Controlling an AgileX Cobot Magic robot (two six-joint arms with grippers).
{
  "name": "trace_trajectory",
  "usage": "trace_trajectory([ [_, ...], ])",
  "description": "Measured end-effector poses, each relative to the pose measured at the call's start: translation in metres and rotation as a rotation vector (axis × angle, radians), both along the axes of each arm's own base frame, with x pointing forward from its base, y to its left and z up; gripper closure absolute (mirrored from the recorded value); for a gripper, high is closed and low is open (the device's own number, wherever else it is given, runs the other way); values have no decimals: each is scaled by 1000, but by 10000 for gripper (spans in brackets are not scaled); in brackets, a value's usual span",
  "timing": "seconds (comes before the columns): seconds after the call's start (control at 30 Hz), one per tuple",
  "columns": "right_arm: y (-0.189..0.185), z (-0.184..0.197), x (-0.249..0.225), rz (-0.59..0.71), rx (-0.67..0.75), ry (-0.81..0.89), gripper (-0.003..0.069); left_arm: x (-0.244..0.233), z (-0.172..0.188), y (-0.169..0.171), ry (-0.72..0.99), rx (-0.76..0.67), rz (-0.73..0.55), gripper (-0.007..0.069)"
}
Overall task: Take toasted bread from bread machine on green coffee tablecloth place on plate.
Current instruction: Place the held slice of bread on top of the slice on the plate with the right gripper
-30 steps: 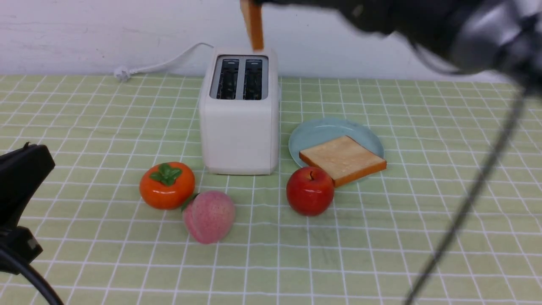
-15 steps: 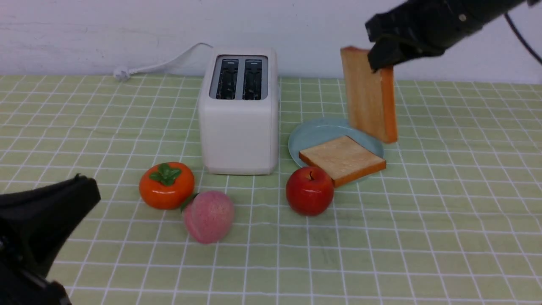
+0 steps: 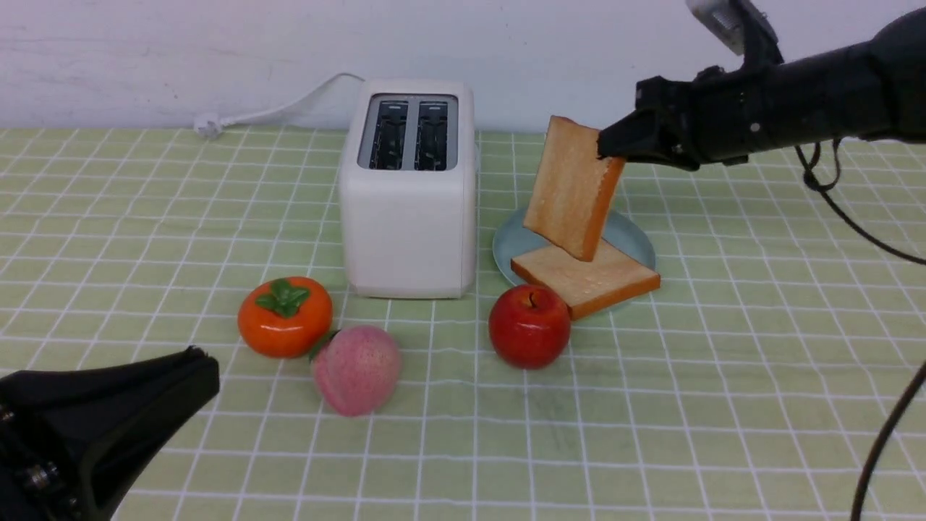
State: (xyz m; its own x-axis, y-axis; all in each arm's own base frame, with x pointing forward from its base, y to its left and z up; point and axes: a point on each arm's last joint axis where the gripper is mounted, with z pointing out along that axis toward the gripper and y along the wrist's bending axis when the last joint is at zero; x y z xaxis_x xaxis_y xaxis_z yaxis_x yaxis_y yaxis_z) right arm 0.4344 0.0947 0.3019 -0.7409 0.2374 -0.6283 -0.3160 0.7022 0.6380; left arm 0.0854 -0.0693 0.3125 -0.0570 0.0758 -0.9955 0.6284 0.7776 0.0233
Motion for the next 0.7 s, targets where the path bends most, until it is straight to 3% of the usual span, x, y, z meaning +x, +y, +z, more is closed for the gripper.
trace_trajectory([
  [0.27, 2, -48, 30, -92, 128, 40, 547, 0, 0, 0, -8, 13, 1, 631],
  [0.6, -2, -76, 41, -155, 104, 72, 547, 0, 0, 0, -7, 16, 2, 631],
  [0.7, -3, -78, 40, -146, 59, 64, 483, 0, 0, 0, -7, 17, 2, 631],
])
